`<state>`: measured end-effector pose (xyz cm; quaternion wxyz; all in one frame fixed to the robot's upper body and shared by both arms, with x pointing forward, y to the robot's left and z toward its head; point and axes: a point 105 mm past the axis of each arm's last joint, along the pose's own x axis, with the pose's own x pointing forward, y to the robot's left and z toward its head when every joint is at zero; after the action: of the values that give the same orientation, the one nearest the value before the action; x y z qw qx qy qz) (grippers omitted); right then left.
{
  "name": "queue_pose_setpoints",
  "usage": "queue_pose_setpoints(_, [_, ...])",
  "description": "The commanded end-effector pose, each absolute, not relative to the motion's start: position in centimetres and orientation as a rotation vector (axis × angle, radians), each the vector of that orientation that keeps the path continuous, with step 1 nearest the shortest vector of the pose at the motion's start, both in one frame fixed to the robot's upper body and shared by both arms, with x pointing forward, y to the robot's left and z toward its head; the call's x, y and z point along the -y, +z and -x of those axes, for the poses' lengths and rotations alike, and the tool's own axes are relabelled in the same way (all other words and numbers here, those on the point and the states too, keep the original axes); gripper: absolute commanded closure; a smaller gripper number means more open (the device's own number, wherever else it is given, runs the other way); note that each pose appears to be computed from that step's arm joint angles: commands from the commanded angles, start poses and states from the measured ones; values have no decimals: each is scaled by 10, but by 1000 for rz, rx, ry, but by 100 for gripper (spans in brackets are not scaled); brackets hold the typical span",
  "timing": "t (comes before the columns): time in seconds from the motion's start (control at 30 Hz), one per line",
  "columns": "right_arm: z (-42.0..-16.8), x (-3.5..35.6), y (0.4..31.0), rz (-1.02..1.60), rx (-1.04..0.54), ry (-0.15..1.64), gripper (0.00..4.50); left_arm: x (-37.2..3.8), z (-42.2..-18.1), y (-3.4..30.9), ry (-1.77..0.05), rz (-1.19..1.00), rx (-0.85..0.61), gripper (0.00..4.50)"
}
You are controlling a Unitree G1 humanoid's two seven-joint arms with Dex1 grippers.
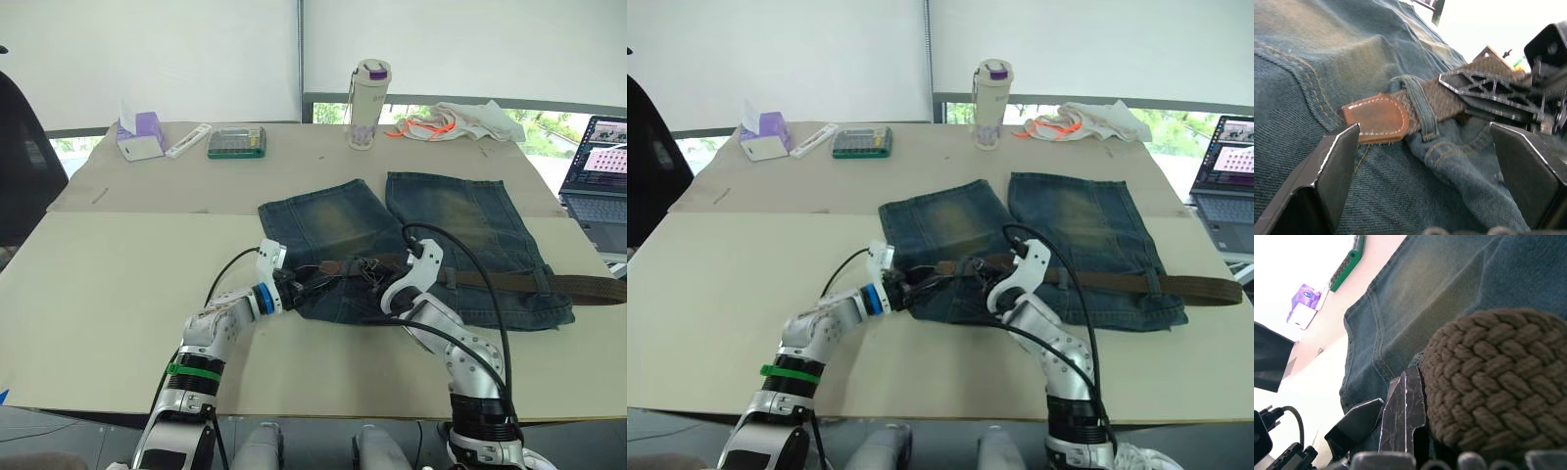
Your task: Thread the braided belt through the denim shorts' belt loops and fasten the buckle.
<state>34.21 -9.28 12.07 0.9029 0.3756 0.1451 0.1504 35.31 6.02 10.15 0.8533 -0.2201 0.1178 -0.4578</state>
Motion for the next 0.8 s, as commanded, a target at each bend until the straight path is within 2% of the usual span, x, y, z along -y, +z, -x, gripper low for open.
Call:
queue_pose_setpoints(0.03, [-344, 89, 138, -913, -194, 368, 450, -62, -361, 120, -939, 605, -212, 2])
queue_pose_setpoints(0.3, [-337, 95, 157, -1109, -73, 447, 450, -62, -365, 121, -906, 720, -243, 2])
queue_pose_setpoints(0.43, [-330, 85, 159, -1081, -97, 527, 450, -52, -364, 124, -921, 747, -240, 2])
queue_pose_setpoints(0.67, [-329, 84, 148, -1037, -140, 505, 450, -40, -364, 141, -944, 891, -200, 2])
queue_pose_setpoints(0.77, [-330, 85, 146, -1029, -147, 491, 450, -39, -362, 142, -943, 919, -199, 84])
queue_pose_setpoints(0.8, [-330, 85, 146, -1028, -148, 490, 450, -39, -361, 142, -944, 919, -200, 123])
